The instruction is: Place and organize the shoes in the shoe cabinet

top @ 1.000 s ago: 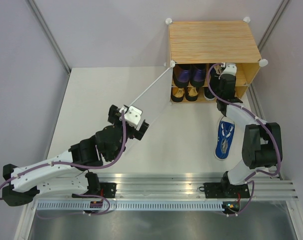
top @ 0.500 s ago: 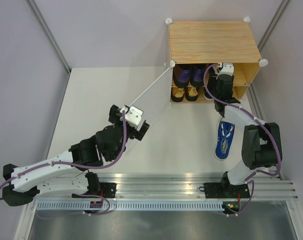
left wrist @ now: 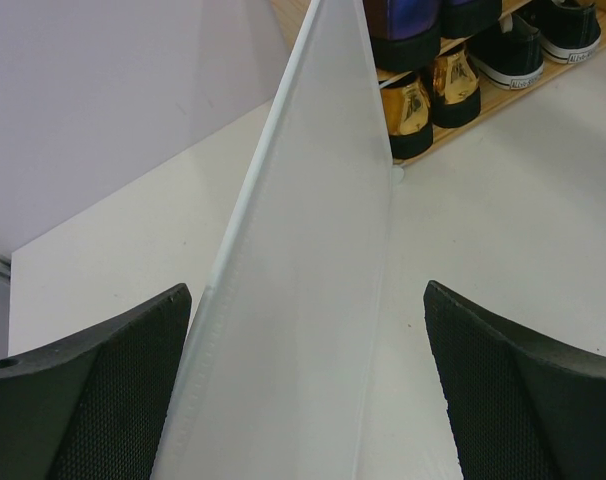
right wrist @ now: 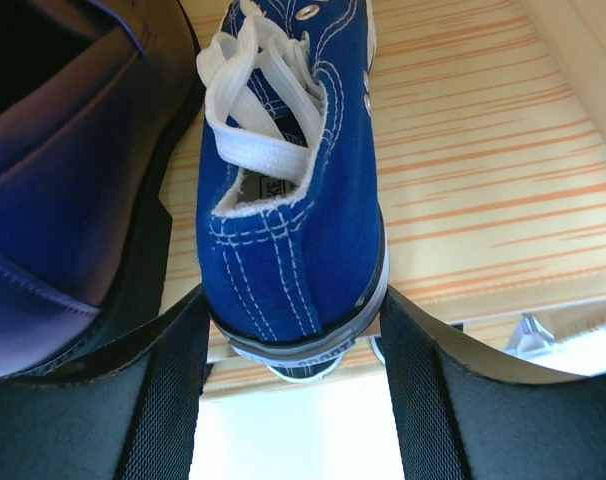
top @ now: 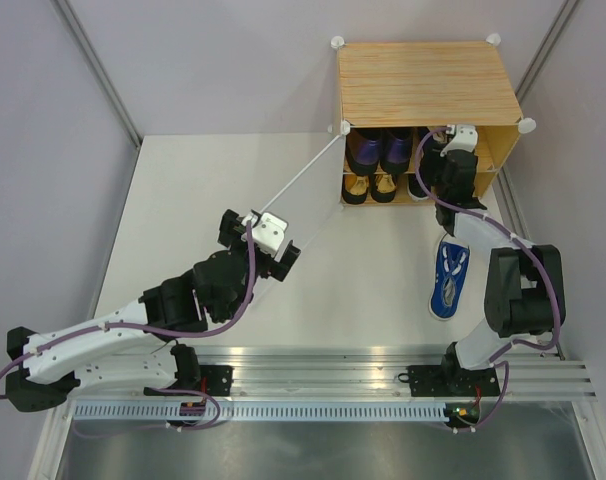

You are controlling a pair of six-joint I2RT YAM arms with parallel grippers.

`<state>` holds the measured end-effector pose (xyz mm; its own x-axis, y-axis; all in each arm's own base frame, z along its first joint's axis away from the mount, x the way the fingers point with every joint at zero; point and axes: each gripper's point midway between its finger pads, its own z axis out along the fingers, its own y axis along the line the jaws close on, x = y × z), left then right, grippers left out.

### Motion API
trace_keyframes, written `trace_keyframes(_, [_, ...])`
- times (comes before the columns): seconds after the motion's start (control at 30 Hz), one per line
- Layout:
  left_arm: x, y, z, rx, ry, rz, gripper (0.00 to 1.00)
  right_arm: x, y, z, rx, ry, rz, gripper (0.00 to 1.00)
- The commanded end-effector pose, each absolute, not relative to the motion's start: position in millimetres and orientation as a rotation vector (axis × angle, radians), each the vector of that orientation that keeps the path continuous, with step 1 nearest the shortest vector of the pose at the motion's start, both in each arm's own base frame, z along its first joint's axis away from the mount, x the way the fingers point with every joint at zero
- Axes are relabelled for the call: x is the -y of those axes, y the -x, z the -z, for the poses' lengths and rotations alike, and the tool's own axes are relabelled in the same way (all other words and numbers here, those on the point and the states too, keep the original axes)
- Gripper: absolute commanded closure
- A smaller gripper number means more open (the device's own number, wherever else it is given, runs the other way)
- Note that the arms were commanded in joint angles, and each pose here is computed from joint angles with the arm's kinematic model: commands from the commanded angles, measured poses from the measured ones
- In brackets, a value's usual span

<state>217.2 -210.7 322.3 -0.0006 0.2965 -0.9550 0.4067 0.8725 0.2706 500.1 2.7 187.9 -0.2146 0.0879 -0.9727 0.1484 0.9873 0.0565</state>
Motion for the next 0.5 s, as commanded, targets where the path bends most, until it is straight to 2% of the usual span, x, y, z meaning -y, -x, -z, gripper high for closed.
trace_keyframes(0.0, [211.1,-218.1,-334.9,-1.579,-0.558,0.100,0.00,-17.7,-516.7,-218.1,-1.656,-0.141,-0.095,0.63])
trace_keyframes(0.47, [212.2,-219.5,-331.9,-1.584,-0.566,0.088,0.00,-27.4,-534.1,-206.3,-1.663,-0.102,-0.149,0.64])
